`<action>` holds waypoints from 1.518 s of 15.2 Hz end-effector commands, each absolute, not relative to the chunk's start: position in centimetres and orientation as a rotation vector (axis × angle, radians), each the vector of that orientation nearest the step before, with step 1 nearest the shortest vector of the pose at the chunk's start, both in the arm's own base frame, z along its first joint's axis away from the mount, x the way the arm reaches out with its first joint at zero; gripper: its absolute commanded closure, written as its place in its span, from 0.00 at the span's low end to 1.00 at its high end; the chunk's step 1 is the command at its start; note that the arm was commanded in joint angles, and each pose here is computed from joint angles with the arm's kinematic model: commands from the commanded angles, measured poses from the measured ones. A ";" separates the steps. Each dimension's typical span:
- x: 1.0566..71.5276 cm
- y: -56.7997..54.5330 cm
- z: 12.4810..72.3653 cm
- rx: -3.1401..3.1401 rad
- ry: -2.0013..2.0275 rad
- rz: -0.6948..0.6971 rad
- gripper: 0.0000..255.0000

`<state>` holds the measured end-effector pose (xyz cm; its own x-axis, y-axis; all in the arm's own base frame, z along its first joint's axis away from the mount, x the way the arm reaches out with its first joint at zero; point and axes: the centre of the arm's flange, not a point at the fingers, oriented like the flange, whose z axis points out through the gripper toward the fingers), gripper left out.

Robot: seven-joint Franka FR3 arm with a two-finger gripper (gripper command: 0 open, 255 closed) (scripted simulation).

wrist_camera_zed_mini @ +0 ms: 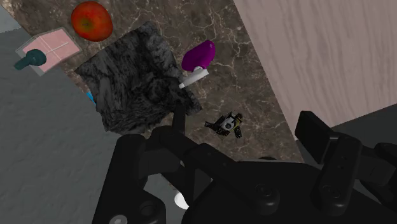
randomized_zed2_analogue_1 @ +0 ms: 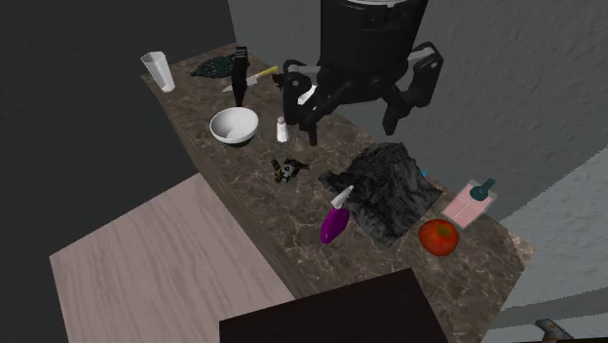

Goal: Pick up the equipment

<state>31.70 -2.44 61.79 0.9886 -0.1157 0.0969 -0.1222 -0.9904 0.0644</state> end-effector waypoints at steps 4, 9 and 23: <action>33.6 -1.7 58.4 3.059 -0.223 0.155 0.00; 36.9 -0.7 52.9 3.052 -0.289 0.174 0.00; 46.7 1.6 37.6 3.023 -0.473 0.229 0.00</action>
<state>45.71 1.50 38.92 0.9448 -0.2892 0.1541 -0.3000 -0.9526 0.0511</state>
